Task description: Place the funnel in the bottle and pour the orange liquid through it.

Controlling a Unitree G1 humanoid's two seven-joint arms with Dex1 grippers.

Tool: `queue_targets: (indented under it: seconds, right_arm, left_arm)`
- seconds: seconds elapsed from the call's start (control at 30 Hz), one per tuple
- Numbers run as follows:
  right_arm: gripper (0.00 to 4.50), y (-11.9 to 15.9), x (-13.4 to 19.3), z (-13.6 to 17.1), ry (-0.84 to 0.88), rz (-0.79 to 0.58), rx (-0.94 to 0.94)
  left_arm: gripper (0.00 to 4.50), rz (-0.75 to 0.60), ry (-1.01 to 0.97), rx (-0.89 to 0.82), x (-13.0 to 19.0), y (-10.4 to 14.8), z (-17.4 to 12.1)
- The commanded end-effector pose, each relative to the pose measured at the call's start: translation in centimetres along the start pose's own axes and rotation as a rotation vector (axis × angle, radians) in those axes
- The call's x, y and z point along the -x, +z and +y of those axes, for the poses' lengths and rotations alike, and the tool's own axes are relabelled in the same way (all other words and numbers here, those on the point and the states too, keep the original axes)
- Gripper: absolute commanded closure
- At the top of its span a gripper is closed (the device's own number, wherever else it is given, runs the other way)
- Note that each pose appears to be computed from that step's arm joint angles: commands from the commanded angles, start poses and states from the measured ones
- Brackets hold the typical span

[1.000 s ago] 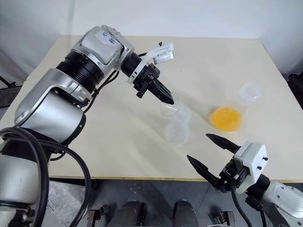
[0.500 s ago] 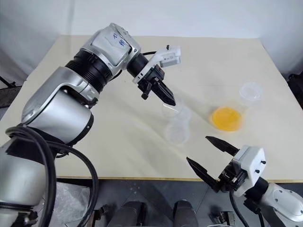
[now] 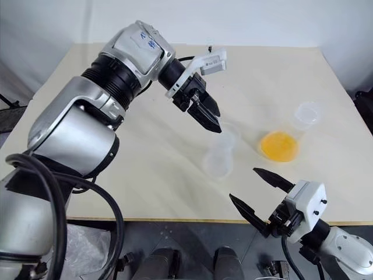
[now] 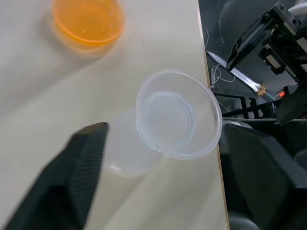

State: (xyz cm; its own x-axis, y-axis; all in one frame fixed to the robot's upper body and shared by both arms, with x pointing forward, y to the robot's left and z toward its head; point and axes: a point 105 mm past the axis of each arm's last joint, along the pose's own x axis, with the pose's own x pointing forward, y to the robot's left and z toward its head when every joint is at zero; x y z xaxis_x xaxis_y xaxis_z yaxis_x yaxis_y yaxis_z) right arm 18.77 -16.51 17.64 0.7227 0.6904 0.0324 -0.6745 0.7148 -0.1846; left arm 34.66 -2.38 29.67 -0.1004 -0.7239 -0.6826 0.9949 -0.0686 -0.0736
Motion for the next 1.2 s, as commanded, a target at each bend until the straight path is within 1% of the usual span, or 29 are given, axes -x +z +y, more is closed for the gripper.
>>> queue_targets:
  seconds: [0.03, 0.17, 0.33, 0.43, 0.53, 0.57, 0.6, 0.7, 0.87, 1.03, 1.1, 1.2]
  right_arm:
    - [0.00, 0.7, 0.0, -0.1, 0.010, -0.024, 0.033]
    - [0.00, 0.7, -0.1, -0.8, 0.013, -0.020, 0.044]
    - [0.00, 0.7, 0.3, -2.7, 0.014, 0.004, 0.065]
    - [0.00, 0.9, 0.4, -4.0, 0.020, 0.021, 0.078]
    - [0.00, 1.0, 0.5, -5.2, 0.026, 0.045, 0.089]
    - [0.00, 0.9, 0.5, -5.7, 0.019, 0.056, 0.094]
    - [0.00, 0.9, 0.5, -6.3, 0.010, 0.064, 0.098]
    - [0.00, 0.8, 0.6, -7.6, -0.008, 0.076, 0.097]
    - [0.00, 0.6, 1.0, -8.7, -0.040, 0.092, 0.081]
    - [0.00, 0.4, 1.5, -9.1, -0.069, 0.104, 0.069]
    - [0.00, 0.3, 1.7, -9.1, -0.078, 0.108, 0.068]
    - [0.00, 0.3, 2.2, -9.3, -0.098, 0.115, 0.074]
  left_arm:
    - [0.04, -0.032, -0.068, -0.069, 1.9, 1.7, -1.6]
    - [0.04, -0.108, -0.024, -0.076, 4.3, 1.7, -1.2]
    - [0.04, -0.224, 0.018, -0.129, 7.2, 0.1, -0.7]
    - [0.04, -0.272, 0.057, -0.213, 8.2, -1.9, -0.1]
    - [0.04, -0.370, 0.101, -0.280, 8.6, -4.1, -0.2]
    - [0.04, -0.398, 0.119, -0.300, 8.4, -5.4, -0.4]
    - [0.04, -0.453, 0.124, -0.316, 7.9, -6.7, -1.0]
    - [0.04, -0.547, 0.144, -0.347, 6.7, -8.8, -2.4]
    - [0.04, -0.721, 0.237, -0.421, 5.2, -10.6, -3.5]
    - [0.04, -0.723, 0.281, -0.481, 2.6, -13.4, -3.8]
    - [0.04, -0.764, 0.282, -0.476, 2.2, -13.8, -3.9]
    - [0.04, -0.830, 0.302, -0.464, 2.1, -13.5, -3.9]
